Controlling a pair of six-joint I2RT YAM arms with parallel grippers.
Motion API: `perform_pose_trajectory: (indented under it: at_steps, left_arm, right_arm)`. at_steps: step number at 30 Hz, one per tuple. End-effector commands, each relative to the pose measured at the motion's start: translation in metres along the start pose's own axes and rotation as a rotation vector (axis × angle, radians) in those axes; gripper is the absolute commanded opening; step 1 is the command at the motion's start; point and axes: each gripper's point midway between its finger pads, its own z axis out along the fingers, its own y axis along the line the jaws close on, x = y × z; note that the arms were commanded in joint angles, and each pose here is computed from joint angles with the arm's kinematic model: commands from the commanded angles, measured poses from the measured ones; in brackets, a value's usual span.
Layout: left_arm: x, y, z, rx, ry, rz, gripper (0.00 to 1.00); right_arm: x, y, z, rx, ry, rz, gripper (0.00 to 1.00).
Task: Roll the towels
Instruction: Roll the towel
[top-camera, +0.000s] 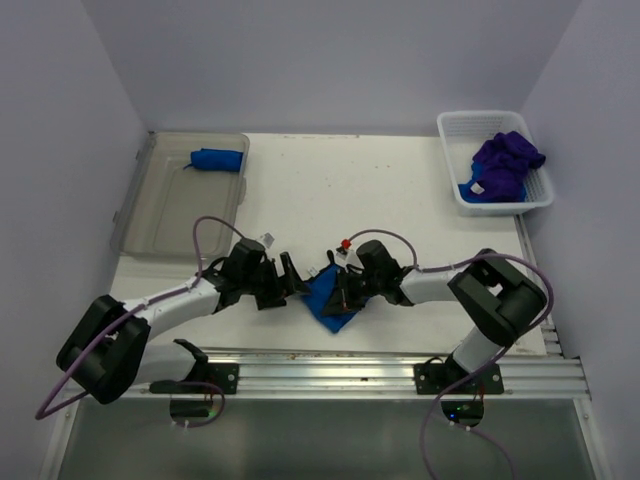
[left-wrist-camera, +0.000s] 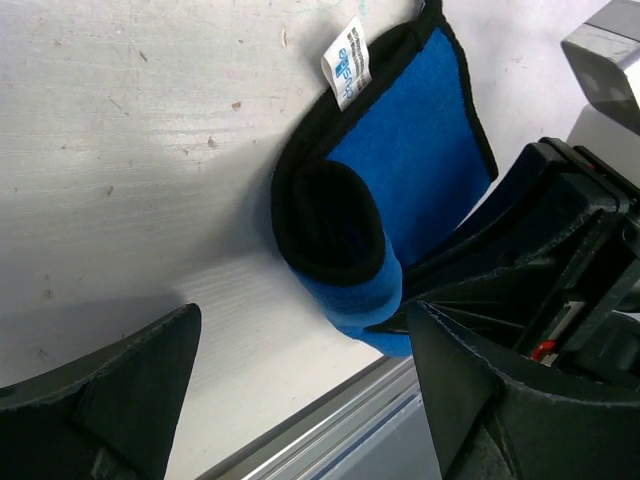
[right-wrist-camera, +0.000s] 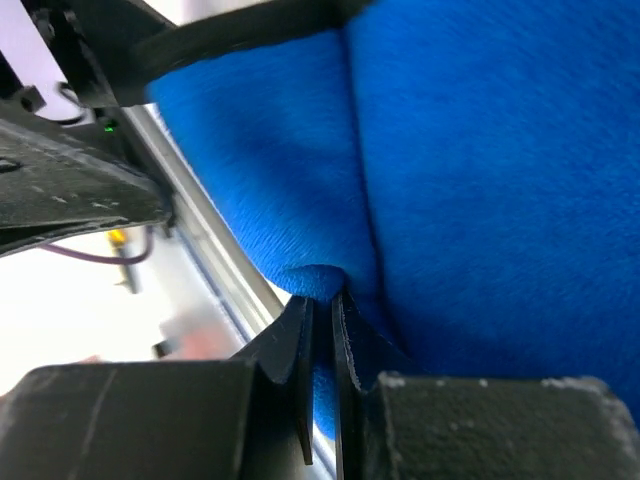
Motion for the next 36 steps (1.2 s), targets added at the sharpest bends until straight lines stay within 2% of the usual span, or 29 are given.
perform_pose_trajectory:
  at_steps: [1, 7, 12, 16, 19, 20, 22, 24, 25, 28, 31, 33, 34, 35, 36]
  left_arm:
    - [-0.001, -0.006, 0.005, 0.030, -0.011, -0.008, 0.88]
    - [-0.011, -0.024, 0.018, 0.068, -0.046, 0.003, 0.79]
    - [-0.008, -0.022, 0.029, 0.051, -0.036, -0.005, 0.65]
    - [-0.012, -0.023, 0.035, 0.046, -0.040, -0.004, 0.57]
    - [-0.011, -0.021, 0.042, 0.031, -0.022, -0.009, 0.43]
    - [-0.010, -0.020, 0.044, 0.027, -0.012, -0.009, 0.36]
    - [-0.011, -0.024, 0.045, 0.026, -0.002, -0.016, 0.30]
    - [-0.011, -0.026, 0.045, 0.024, 0.010, -0.012, 0.27]
    - [-0.013, -0.030, 0.044, 0.015, 0.018, -0.011, 0.26]
    - [-0.010, -0.025, 0.042, -0.043, 0.051, -0.006, 0.23]
    - [-0.008, -0.022, 0.040, -0.074, 0.064, -0.006, 0.23]
    - [-0.007, -0.021, 0.039, -0.082, 0.068, -0.011, 0.23]
    - [-0.006, -0.019, 0.039, -0.088, 0.074, -0.015, 0.23]
    - [-0.006, -0.019, 0.039, -0.090, 0.075, -0.020, 0.23]
    - [-0.005, -0.018, 0.039, -0.091, 0.079, -0.023, 0.23]
  right_arm:
    - [0.002, 0.016, 0.002, -0.137, 0.027, 0.087, 0.00]
    - [0.001, 0.013, 0.004, -0.180, 0.024, 0.157, 0.00]
    - [-0.002, 0.013, 0.003, -0.213, 0.027, 0.193, 0.00]
    - [0.001, 0.008, 0.005, -0.218, 0.043, 0.212, 0.00]
    - [0.000, 0.007, 0.005, -0.205, 0.041, 0.203, 0.00]
    - [-0.001, 0.009, 0.002, -0.199, 0.035, 0.188, 0.02]
    - [-0.001, -0.001, 0.001, -0.122, 0.024, 0.159, 0.14]
    - [0.000, -0.006, -0.010, -0.020, 0.026, 0.094, 0.22]
    - [-0.007, -0.014, -0.015, 0.050, -0.015, 0.067, 0.30]
    - [-0.013, -0.022, -0.043, 0.234, -0.092, -0.046, 0.46]
    - [-0.022, -0.014, -0.073, 0.353, -0.167, -0.166, 0.51]
    - [-0.028, -0.008, -0.092, 0.524, -0.244, -0.299, 0.52]
    - [-0.018, 0.004, -0.089, 0.548, -0.233, -0.383, 0.53]
    - [-0.027, 0.002, -0.096, 0.637, -0.293, -0.431, 0.54]
    - [-0.027, 0.012, -0.099, 0.666, -0.301, -0.483, 0.55]
